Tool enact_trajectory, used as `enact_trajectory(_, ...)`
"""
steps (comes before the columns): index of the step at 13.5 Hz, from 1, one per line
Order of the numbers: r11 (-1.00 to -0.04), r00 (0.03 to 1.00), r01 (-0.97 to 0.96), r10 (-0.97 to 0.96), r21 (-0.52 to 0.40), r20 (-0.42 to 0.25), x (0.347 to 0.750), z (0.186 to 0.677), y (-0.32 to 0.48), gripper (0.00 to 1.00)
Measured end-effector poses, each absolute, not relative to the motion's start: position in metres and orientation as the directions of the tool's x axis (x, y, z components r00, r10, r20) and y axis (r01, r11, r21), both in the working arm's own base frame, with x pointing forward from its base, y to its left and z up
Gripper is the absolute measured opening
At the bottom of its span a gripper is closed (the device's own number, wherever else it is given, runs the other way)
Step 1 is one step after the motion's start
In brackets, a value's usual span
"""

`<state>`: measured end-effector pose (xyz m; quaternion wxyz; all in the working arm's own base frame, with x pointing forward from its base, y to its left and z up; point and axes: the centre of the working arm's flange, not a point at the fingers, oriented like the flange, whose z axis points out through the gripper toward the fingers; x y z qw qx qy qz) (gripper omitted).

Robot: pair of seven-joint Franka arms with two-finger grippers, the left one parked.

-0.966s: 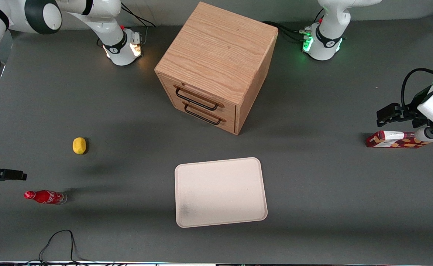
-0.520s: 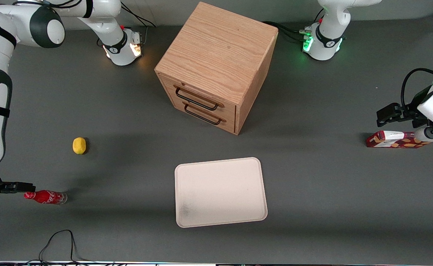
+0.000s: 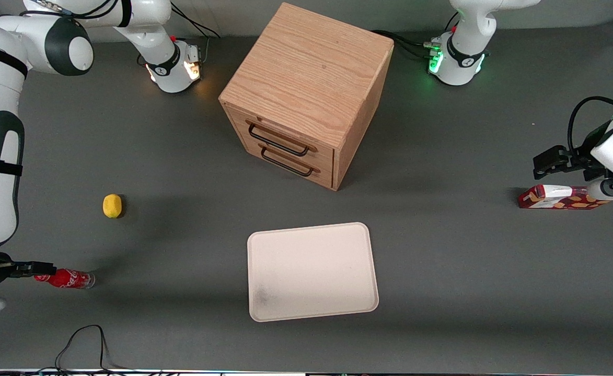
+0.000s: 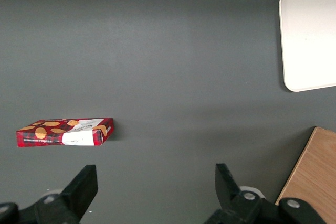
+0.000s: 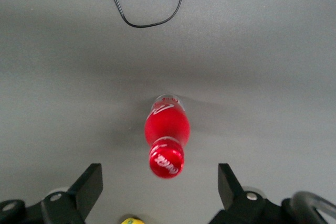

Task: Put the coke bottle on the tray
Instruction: 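Lower the open right gripper over the bottle's neck and close it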

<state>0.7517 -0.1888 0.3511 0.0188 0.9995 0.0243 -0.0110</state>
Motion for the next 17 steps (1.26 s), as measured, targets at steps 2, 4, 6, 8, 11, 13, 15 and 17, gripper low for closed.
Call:
enact_trajectory(2, -0.998, 0.998, 0.056, 0.055, 0.038, -0.021, 0.754, 0.341, -0.189, 0.97)
enact_trajectory(4, -0.997, 0.998, 0.059, 0.059, 0.041, -0.009, 0.756, 0.335, -0.189, 0.95)
enact_trajectory(6, -0.997, 0.998, 0.061, 0.061, 0.042, -0.007, 0.757, 0.333, -0.189, 0.92)
enact_trajectory(8, -0.997, 0.998, 0.063, 0.062, 0.042, -0.006, 0.757, 0.333, -0.189, 0.87)
enact_trajectory(11, -0.997, 0.998, 0.063, 0.063, 0.042, -0.006, 0.757, 0.333, -0.189, 0.53)
enact_trajectory(13, -0.997, 0.998, 0.065, 0.065, 0.042, -0.003, 0.758, 0.334, -0.188, 0.31)
enact_trajectory(15, -0.997, 0.998, 0.066, 0.066, 0.042, -0.003, 0.758, 0.334, -0.187, 0.31)
enact_trajectory(17, -0.997, 0.998, 0.067, 0.067, 0.043, -0.001, 0.759, 0.336, -0.187, 0.31)
